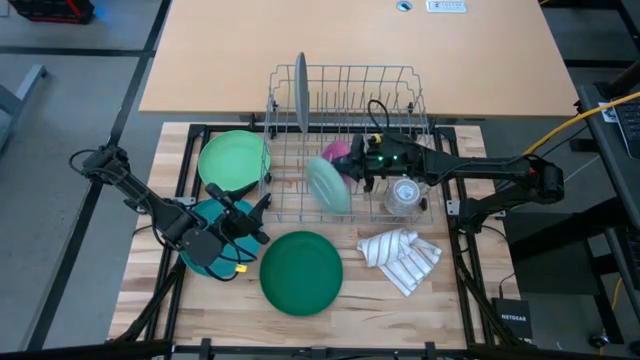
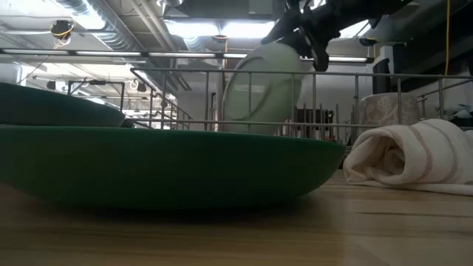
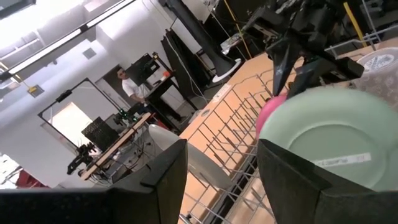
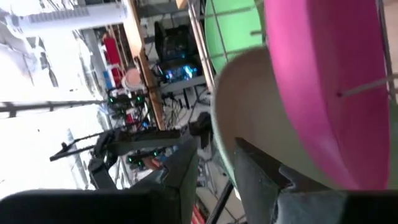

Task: Sort dishes
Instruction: Put the light green plate in the dish rack

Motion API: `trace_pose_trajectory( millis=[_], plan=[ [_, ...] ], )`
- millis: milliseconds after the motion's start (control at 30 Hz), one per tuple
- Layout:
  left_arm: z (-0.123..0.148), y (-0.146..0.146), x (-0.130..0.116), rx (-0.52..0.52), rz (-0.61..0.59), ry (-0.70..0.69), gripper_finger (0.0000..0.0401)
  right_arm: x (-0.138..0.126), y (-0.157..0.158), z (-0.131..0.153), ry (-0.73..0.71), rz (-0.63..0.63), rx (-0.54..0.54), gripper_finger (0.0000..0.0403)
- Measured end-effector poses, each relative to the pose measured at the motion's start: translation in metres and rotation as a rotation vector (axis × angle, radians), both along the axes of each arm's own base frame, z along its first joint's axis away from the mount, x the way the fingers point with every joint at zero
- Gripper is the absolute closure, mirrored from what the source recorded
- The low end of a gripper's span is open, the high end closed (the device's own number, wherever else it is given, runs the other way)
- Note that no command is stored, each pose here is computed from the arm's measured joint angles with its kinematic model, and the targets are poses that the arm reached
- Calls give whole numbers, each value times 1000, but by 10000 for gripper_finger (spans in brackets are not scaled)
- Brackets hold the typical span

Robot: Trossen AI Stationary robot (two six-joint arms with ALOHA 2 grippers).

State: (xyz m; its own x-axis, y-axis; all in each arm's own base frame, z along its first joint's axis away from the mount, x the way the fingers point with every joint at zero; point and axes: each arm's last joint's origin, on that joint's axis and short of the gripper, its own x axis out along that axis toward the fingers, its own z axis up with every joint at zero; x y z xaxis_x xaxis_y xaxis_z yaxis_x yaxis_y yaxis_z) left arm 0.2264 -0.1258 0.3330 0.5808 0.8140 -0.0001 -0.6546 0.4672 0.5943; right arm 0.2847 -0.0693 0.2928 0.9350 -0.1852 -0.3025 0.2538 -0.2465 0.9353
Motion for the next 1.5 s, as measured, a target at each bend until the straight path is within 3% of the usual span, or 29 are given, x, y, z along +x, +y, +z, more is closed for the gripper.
trace_pose_trajectory(
  millis=[233,500,700,933,1033,1133,1267,1367,1500],
  plan=[
    [0,0,0,-12,0,-18,219,0,-1,0,2,-46,-19,297],
    [-2,0,-1,-7,0,-10,219,1,3,0,14,132,-126,297],
    [-5,1,-1,-10,0,-14,219,0,4,2,5,179,-149,297],
    [-7,1,-2,-10,0,-14,219,-12,9,32,-161,240,-293,297],
    [-7,1,-2,-17,0,-23,219,-26,12,51,-158,253,-354,297],
    [-7,1,-2,-39,0,-55,219,-44,16,72,-93,266,-416,297],
    [-7,2,0,-57,-25,-56,219,-67,20,89,106,264,-438,297],
    [-8,4,3,-84,-67,-52,219,-78,22,85,291,257,-346,297],
    [-8,10,7,-111,-94,-46,219,-79,22,69,430,250,-185,297]
  ],
)
